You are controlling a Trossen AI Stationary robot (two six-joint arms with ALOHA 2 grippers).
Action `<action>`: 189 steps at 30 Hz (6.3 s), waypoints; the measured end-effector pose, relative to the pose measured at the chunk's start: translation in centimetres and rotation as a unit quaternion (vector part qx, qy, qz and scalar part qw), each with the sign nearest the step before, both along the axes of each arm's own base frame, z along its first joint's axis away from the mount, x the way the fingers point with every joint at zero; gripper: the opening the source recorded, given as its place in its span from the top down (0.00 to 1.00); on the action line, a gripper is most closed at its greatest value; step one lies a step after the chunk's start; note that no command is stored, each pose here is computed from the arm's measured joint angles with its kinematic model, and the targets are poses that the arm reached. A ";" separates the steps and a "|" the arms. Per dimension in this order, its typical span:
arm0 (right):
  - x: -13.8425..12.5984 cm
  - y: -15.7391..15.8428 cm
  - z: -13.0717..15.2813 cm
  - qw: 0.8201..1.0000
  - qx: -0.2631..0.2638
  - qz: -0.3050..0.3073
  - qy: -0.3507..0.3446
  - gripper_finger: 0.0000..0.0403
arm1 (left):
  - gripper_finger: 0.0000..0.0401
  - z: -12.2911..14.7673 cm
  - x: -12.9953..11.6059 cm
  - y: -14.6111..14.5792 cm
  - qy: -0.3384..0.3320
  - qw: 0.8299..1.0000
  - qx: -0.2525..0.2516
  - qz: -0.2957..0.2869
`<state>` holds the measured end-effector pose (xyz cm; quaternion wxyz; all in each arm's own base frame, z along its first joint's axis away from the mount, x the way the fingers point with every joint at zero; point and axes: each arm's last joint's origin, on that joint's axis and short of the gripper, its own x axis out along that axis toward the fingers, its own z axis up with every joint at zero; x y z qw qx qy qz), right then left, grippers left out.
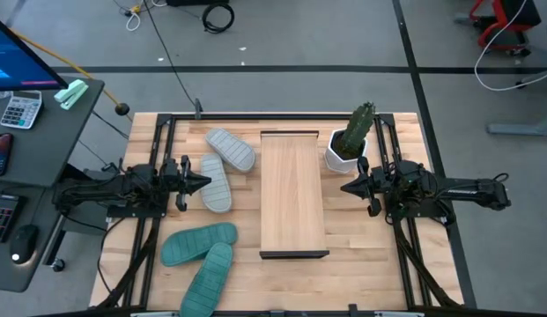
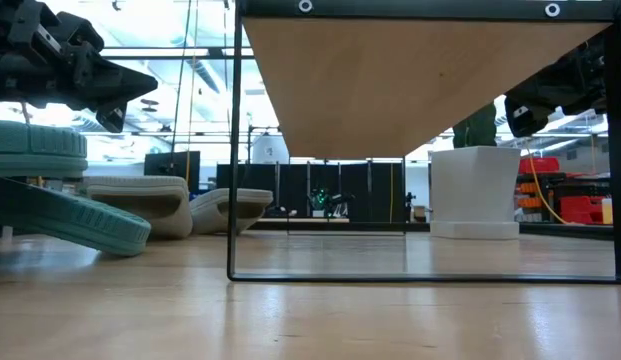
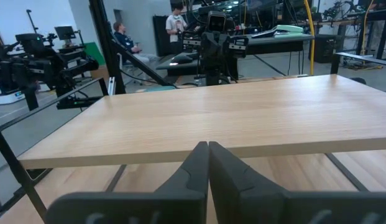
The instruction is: Pick and place slides into the shelf
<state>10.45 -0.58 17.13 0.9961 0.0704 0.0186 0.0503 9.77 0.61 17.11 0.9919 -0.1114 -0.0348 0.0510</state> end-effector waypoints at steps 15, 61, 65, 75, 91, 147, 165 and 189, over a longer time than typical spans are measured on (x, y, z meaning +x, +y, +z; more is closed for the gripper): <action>0.0 0.0 0.0 1.000 0.000 0.000 0.000 0.96 | 0.94 0.0 0.0 0.0 0.000 1.000 0.000 0.004; 0.0 -0.6 0.0 0.903 0.415 -0.108 -0.003 0.96 | 0.98 0.5 -0.1 0.3 -0.042 0.994 -0.095 0.047; 0.0 -0.6 0.0 0.900 0.423 -0.109 -0.003 0.96 | 0.96 0.5 -0.1 0.3 -0.040 0.994 -0.094 0.049; 0.0 -0.6 0.1 0.925 0.363 -0.109 -0.005 0.96 | 0.91 0.5 -0.1 0.4 -0.059 0.980 -0.186 0.042; 1.2 -0.7 10.3 0.978 0.181 -0.096 -0.044 0.96 | 0.88 0.4 -0.1 0.6 -0.090 0.933 -0.344 0.061; 11.4 -3.2 22.5 0.995 0.035 -0.081 0.041 0.96 | 0.59 16.0 6.0 -1.2 0.287 0.954 0.089 0.011; 13.6 -3.6 20.9 0.993 0.027 -0.081 0.079 0.96 | 0.56 13.8 6.6 -4.4 0.381 0.893 -0.228 -0.075; 13.6 -3.4 20.8 0.995 0.029 -0.049 0.082 0.98 | 0.39 6.1 12.2 -9.3 0.607 0.731 -0.295 -0.097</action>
